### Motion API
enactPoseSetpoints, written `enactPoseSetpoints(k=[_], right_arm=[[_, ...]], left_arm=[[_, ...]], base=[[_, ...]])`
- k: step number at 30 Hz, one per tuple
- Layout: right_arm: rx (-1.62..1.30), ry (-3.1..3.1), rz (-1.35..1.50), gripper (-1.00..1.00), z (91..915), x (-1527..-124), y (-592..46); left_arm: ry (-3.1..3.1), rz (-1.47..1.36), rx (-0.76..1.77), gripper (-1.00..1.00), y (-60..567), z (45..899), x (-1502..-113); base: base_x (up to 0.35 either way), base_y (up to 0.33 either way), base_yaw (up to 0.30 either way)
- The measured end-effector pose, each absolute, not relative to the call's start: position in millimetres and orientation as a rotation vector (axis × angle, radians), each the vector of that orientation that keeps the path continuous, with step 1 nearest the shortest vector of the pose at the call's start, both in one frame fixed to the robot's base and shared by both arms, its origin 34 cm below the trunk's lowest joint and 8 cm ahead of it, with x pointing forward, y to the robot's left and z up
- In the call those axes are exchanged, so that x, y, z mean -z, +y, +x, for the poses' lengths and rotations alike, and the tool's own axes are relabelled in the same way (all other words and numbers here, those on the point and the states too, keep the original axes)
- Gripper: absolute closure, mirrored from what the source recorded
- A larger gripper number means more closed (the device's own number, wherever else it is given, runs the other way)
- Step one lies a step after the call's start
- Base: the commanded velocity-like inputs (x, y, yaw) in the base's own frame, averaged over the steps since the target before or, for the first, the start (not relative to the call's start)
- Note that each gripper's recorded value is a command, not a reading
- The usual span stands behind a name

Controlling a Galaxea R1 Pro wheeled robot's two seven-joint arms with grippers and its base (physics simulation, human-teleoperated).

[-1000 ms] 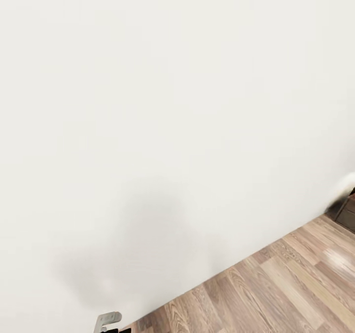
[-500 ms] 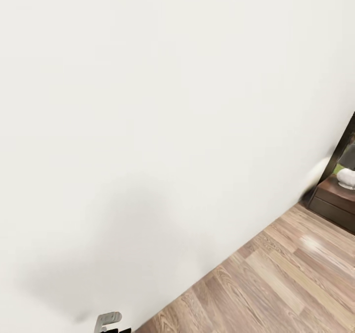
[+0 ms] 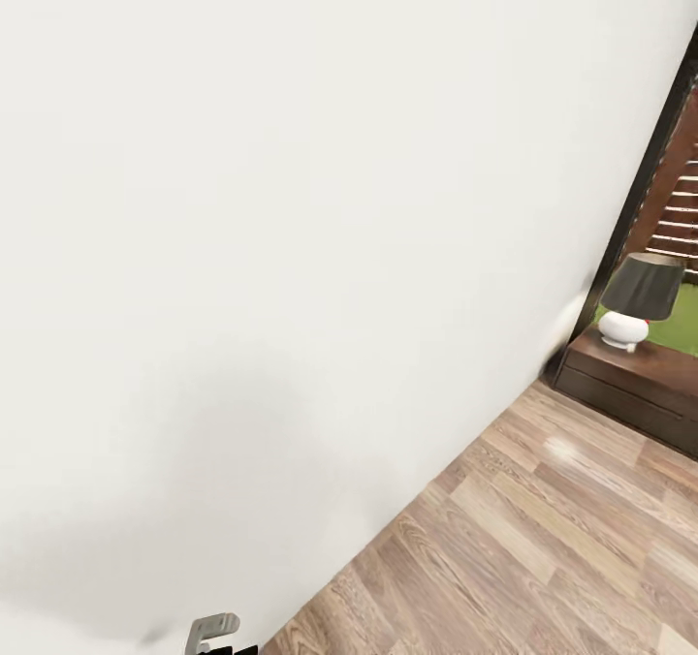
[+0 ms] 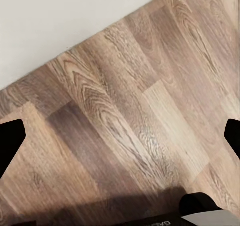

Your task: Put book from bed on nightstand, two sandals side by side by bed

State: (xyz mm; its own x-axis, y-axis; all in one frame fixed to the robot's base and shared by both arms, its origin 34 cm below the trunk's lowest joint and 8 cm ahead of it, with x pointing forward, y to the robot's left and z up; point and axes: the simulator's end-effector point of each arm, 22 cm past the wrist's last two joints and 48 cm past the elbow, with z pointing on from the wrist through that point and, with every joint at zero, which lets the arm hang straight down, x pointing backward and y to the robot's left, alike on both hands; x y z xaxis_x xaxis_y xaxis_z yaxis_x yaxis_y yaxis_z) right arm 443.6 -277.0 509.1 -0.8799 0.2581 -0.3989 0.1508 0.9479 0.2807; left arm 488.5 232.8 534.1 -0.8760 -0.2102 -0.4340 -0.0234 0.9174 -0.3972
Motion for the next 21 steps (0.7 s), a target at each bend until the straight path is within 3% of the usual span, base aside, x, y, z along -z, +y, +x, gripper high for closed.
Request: enactPoseSetpoints(k=[21], right_arm=[[-0.332,2.67,0.299,-1.0,439.8,-505.7,-279.1]], left_arm=[[2.607,-0.172,0.53,-1.0,232.8,484.8,-530.0]], base=[[0.0,0.0,-0.238]])
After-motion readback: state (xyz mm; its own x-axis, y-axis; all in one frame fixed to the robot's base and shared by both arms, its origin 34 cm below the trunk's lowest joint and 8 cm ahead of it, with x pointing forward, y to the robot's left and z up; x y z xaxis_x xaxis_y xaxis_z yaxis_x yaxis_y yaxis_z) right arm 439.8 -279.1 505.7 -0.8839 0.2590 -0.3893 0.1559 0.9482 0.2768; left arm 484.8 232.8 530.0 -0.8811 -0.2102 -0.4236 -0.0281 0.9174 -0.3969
